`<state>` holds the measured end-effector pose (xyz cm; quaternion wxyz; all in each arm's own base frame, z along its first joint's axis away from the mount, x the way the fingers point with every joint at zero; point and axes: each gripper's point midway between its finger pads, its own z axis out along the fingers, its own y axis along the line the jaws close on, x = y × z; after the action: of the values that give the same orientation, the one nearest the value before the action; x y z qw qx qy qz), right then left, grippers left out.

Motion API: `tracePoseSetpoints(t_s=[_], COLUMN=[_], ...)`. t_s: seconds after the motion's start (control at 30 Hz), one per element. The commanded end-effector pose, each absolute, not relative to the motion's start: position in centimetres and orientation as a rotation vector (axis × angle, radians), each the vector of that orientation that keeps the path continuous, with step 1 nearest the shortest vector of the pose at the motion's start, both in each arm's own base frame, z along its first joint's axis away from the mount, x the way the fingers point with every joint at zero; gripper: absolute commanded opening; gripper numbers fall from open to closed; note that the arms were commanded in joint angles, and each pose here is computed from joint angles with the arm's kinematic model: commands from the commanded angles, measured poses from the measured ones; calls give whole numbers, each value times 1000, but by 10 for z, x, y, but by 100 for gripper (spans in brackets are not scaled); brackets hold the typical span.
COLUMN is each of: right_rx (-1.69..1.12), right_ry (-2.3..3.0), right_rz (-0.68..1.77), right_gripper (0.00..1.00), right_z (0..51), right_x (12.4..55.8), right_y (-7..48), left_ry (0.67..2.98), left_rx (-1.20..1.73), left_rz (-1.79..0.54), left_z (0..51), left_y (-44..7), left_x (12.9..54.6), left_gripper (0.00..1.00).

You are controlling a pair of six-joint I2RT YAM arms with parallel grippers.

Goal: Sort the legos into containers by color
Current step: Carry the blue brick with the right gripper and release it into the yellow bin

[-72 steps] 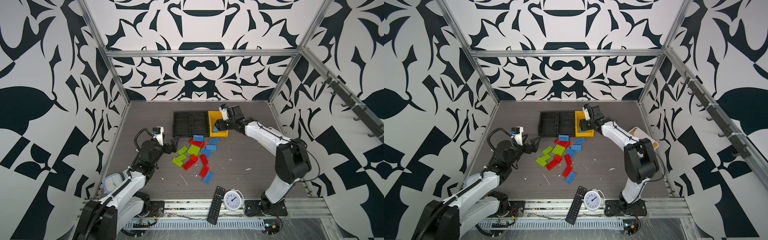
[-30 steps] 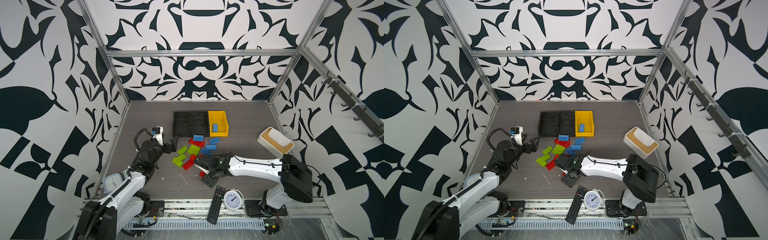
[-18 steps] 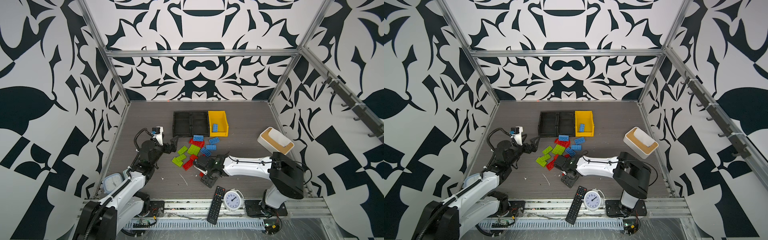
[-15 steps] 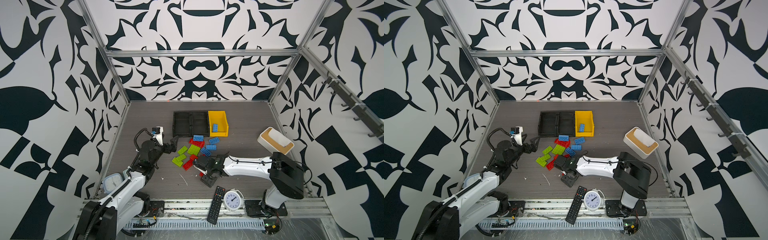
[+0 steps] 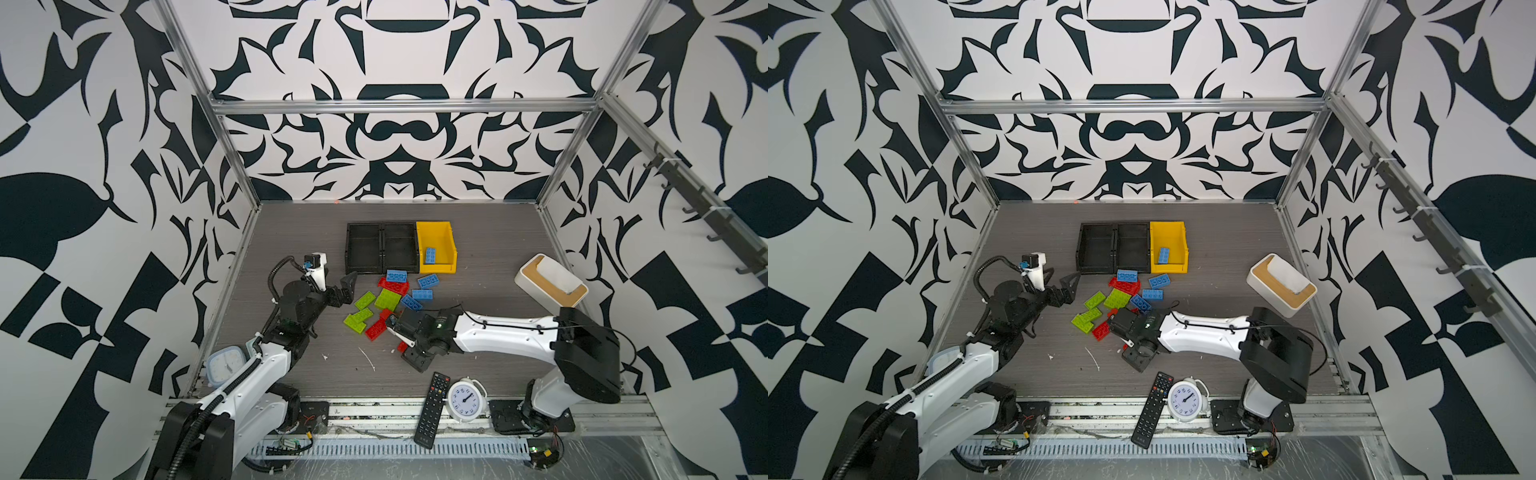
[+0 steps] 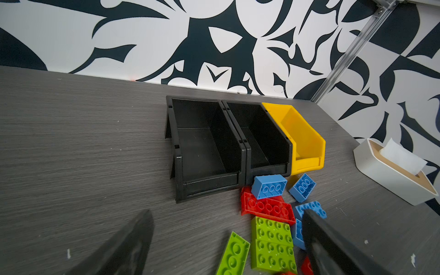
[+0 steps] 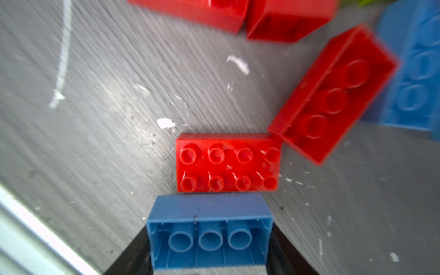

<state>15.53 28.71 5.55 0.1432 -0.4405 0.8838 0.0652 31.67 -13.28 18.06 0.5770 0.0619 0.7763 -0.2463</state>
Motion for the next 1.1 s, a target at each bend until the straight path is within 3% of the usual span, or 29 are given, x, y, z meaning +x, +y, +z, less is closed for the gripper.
tracePoseSetpoints(t_s=[0.0, 0.3, 0.47, 0.67, 1.07], right_rx=[-1160, -923, -572, -373, -336], right_ry=[2463, 2339, 2249, 2220, 2259], right_rz=[264, 296, 183, 242, 297], right_gripper=[53, 50, 52, 52, 52], right_z=[89, 157, 199, 211, 198], right_x=[168, 219, 283, 348, 449], right_y=[289, 256, 212, 196, 201], left_ry=[1813, 1803, 1780, 1792, 1771], left_rx=[154, 163, 190, 177, 174], left_rz=[-587, -600, -622, -629, -658], left_z=[180, 183, 186, 182, 185], left_y=[-134, -136, -140, -140, -142], left_x=[314, 313, 311, 312, 310], left_gripper=[99, 100, 99, 99, 99])
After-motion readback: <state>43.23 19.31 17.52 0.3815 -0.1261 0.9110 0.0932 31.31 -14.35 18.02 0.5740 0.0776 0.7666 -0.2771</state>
